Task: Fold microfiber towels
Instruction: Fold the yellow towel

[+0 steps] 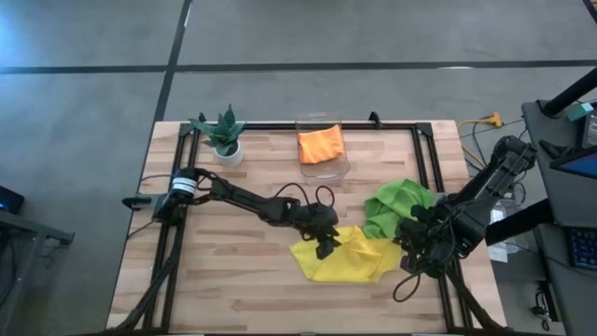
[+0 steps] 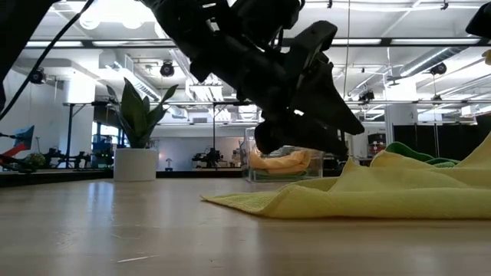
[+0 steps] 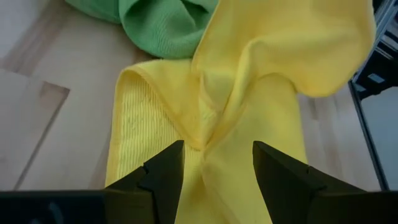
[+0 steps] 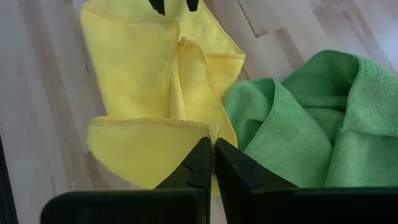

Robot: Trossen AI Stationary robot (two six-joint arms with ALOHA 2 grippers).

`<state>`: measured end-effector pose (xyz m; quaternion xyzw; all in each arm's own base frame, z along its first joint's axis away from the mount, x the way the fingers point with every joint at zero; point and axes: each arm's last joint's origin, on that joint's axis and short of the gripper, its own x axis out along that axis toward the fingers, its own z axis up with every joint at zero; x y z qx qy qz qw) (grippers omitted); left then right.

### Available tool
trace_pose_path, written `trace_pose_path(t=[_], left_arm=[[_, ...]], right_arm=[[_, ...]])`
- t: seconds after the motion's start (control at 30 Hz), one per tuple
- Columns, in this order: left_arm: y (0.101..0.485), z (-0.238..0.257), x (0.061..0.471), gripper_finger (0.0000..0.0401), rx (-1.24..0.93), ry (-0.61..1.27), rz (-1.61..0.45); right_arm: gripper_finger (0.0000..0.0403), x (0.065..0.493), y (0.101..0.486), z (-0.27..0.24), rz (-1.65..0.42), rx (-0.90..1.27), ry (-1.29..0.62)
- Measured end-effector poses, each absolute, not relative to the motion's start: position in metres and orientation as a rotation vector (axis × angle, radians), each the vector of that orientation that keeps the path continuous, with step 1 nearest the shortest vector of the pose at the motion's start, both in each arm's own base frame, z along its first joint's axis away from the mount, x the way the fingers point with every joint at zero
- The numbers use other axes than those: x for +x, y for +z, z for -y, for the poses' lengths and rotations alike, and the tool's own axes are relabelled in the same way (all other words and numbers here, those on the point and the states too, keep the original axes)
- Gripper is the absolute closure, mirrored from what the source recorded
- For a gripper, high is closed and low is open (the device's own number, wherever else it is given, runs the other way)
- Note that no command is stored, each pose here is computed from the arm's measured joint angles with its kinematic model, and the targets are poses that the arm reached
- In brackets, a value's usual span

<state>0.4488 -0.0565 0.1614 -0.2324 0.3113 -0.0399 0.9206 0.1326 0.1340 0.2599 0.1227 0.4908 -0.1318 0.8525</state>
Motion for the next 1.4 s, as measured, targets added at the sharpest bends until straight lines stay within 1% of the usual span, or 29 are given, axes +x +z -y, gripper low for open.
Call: trace_pose_path(t=[0.13,0.33,0.5,0.57,0.63,0.77,0.8,0.87,1.0,1.13,1.27,1.4], left_arm=[[0.148,0.058,0.453,0.0226,-0.48,-0.069,-0.679],[0.146,0.061,0.461,0.0226,-0.491,-0.078,-0.664],[0.139,0.064,0.458,0.0232,-0.487,-0.093,-0.711],[0.137,0.066,0.455,0.0251,-0.464,-0.1,-0.745],[0.135,0.068,0.454,0.0283,-0.443,-0.11,-0.763],[0.137,0.069,0.455,0.0376,-0.44,-0.119,-0.741],[0.138,0.069,0.454,0.0388,-0.441,-0.113,-0.741],[0.142,0.068,0.454,0.0392,-0.433,-0.085,-0.731],[0.17,0.065,0.446,0.04,-0.396,-0.051,-0.705],[0.215,0.06,0.422,0.04,-0.295,0.029,-0.676],[0.268,0.053,0.382,0.0401,-0.22,0.054,-0.578],[0.295,0.046,0.339,0.0401,-0.242,0.059,-0.511]], right_arm=[[0.0389,0.132,0.26,-0.134,-1.034,0.258,-0.28],[0.0389,0.133,0.262,-0.134,-1.028,0.27,-0.278],[0.0389,0.133,0.263,-0.134,-1.028,0.27,-0.278],[0.0389,0.133,0.263,-0.134,-1.029,0.267,-0.276],[0.0389,0.133,0.263,-0.134,-1.031,0.261,-0.275],[0.0389,0.133,0.262,-0.134,-1.033,0.252,-0.272],[0.0389,0.133,0.262,-0.134,-1.033,0.252,-0.272],[0.0389,0.133,0.262,-0.134,-1.033,0.252,-0.272],[0.0389,0.131,0.262,-0.132,-1.037,0.268,-0.305],[0.0389,0.127,0.263,-0.127,-1.002,0.289,-0.389],[0.0389,0.12,0.27,-0.118,-0.873,0.316,-0.472],[0.0389,0.116,0.28,-0.109,-0.738,0.338,-0.49]])
